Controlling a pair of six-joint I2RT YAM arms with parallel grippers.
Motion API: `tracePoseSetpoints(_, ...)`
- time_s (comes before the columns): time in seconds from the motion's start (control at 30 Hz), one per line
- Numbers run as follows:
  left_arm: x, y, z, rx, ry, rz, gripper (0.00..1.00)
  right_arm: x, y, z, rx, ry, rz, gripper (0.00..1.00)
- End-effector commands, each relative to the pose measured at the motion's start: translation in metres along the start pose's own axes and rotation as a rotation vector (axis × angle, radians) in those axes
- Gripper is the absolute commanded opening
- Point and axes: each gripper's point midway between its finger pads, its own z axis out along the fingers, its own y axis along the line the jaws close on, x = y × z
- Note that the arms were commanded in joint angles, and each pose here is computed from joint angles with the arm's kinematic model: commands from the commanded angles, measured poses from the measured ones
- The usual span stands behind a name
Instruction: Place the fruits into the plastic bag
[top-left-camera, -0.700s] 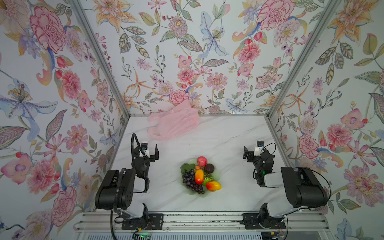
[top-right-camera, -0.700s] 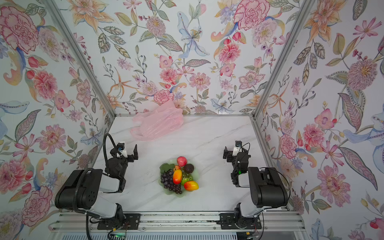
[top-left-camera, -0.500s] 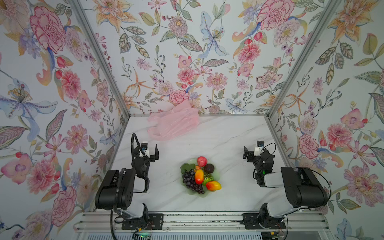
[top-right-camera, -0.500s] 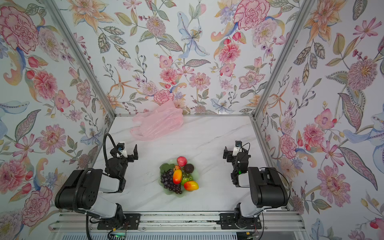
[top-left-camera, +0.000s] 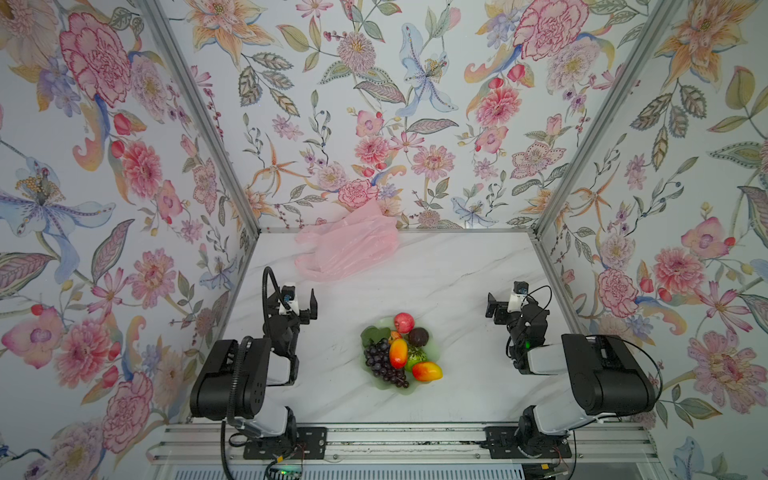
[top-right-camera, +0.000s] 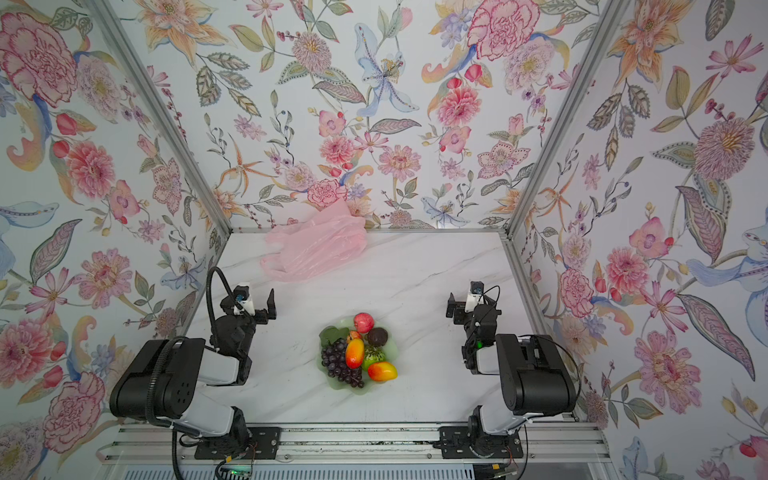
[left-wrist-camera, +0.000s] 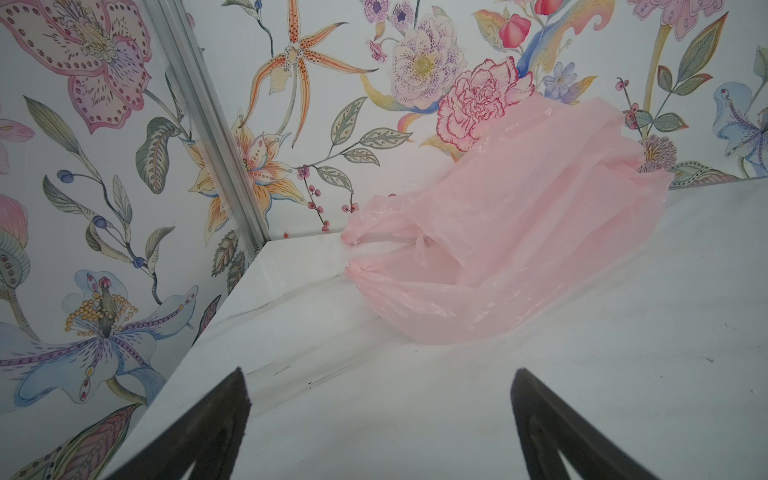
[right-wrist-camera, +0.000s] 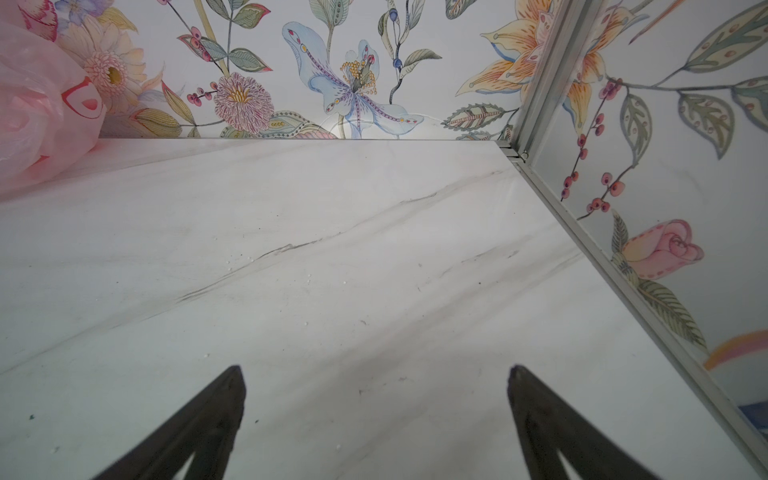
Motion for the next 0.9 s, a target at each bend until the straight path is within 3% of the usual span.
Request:
tracePoseSetpoints(0.0, -0.005, 0.002, -0.002, -0.016, -0.027, 0.009, 0.99, -0.007, 0.000, 0.000, 0.007, -0.019, -0.001, 0.99)
tracePoseSetpoints(0.13, -0.004, 0.004, -0.002, -0.026, -0.024, 0.005, 0.99, -0.007, 0.000, 0.000, 0.006, -0.020, -0.001, 0.99)
tracePoseSetpoints(0.33, -0.005, 0.023, -0.005, -0.165, -0.009, -0.020, 0.99, -0.007, 0.000, 0.000, 0.012, -0.022, -0.005, 0.99)
tracePoseSetpoints(0.5, -0.032, 0.036, -0.014, -0.233, 0.002, -0.032, 0.99, -0.026, -0.008, 0.001, 0.090, 0.023, -0.012, 0.99)
tracePoseSetpoints(0.57, -0.043, 0.047, -0.017, -0.286, 0.009, -0.110, 0.99, -0.038, -0.016, 0.000, 0.141, 0.042, 0.003, 0.99)
tracePoseSetpoints(0.77, -0.041, 0.051, -0.020, -0.346, 0.232, -0.286, 0.99, -0.058, -0.033, -0.005, 0.210, 0.181, 0.278, 0.99)
tracePoseSetpoints(0.87, -0.039, 0.037, -0.022, -0.309, 0.365, -0.235, 0.99, -0.059, -0.018, -0.001, 0.134, 0.327, 0.360, 0.99)
